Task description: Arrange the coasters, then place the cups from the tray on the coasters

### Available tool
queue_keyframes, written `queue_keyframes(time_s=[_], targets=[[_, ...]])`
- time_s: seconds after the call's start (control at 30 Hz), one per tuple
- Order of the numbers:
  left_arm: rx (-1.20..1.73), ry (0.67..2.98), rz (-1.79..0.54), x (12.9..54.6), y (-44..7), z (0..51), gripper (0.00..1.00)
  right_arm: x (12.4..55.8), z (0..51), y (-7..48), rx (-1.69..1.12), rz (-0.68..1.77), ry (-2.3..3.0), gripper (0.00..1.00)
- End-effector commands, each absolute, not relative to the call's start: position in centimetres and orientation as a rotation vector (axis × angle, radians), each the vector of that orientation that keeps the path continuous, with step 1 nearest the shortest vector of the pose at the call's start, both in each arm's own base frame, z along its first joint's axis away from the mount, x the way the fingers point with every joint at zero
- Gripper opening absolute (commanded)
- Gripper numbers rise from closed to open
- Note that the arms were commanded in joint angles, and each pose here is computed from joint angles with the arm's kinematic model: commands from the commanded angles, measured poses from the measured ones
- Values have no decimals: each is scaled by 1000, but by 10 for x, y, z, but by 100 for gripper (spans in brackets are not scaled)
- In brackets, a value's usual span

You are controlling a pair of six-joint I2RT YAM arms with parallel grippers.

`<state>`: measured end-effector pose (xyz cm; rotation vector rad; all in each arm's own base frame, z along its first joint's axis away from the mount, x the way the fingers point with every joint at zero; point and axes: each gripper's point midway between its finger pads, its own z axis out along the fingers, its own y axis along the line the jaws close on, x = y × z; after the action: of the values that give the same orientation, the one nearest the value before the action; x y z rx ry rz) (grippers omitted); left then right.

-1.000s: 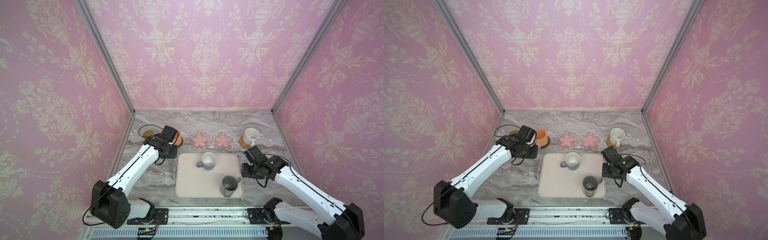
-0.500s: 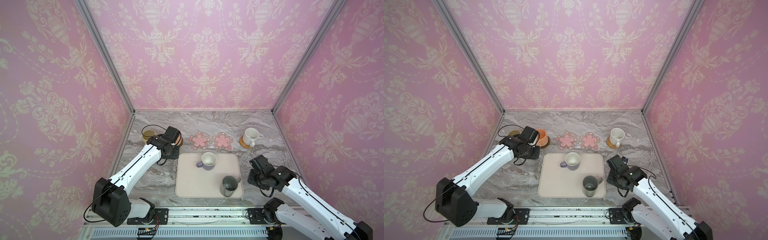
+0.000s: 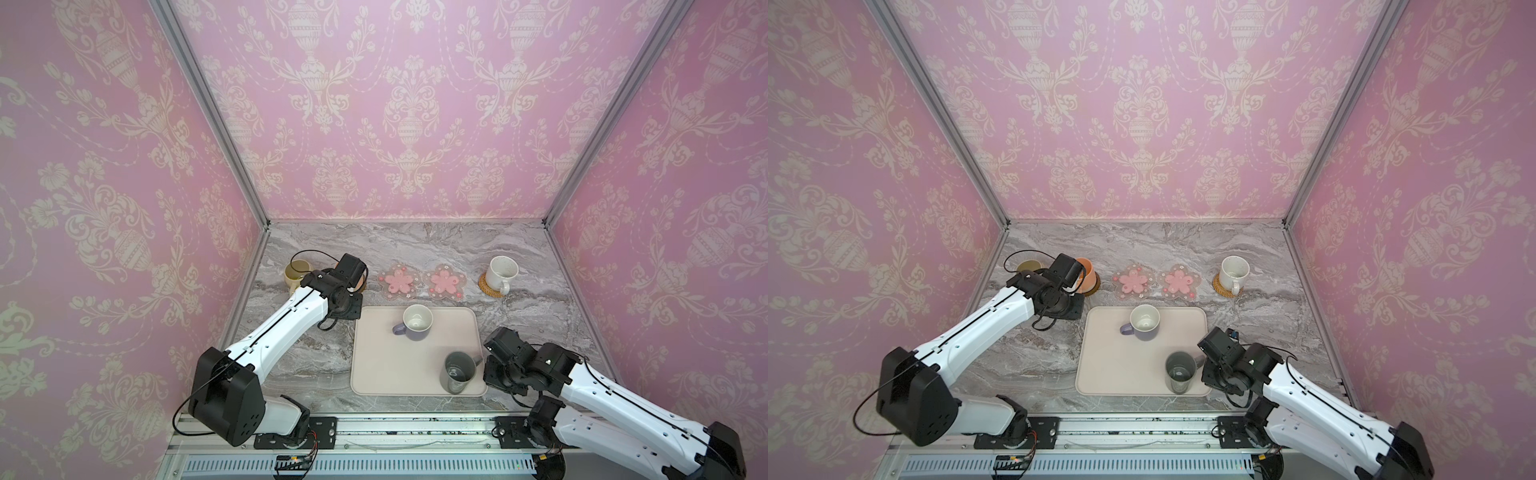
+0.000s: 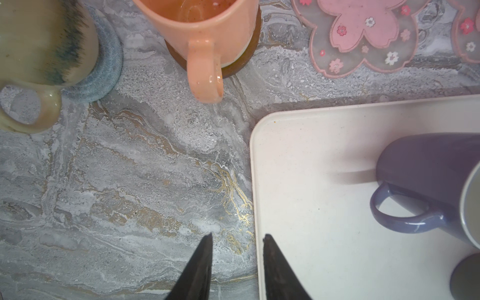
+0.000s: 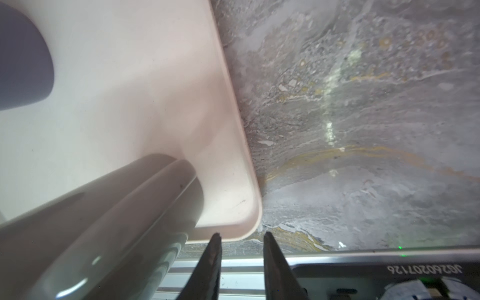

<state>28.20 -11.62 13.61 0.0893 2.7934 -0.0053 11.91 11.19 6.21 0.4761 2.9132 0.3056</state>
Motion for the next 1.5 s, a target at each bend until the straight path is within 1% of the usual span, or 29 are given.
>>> queue_keyframes(time_s=[0.0,0.33,0.53,1.07,1.27,1.47], targets=[[63,2777,22,285,-116,145,36,116,57,124,477,353,2935,29],[55,2764,52,282,-110,146,36,104,46,145,410,454,2990,30],[55,2766,59,281,-109,146,36,113,48,165,414,554,2953,32],[66,2777,76,279,-107,141,36,137,58,204,333,624,2930,33],[70,2776,88,277,-105,141,36,143,75,200,271,583,2888,34],[73,2785,104,275,-103,137,36,133,83,168,292,456,2878,35]])
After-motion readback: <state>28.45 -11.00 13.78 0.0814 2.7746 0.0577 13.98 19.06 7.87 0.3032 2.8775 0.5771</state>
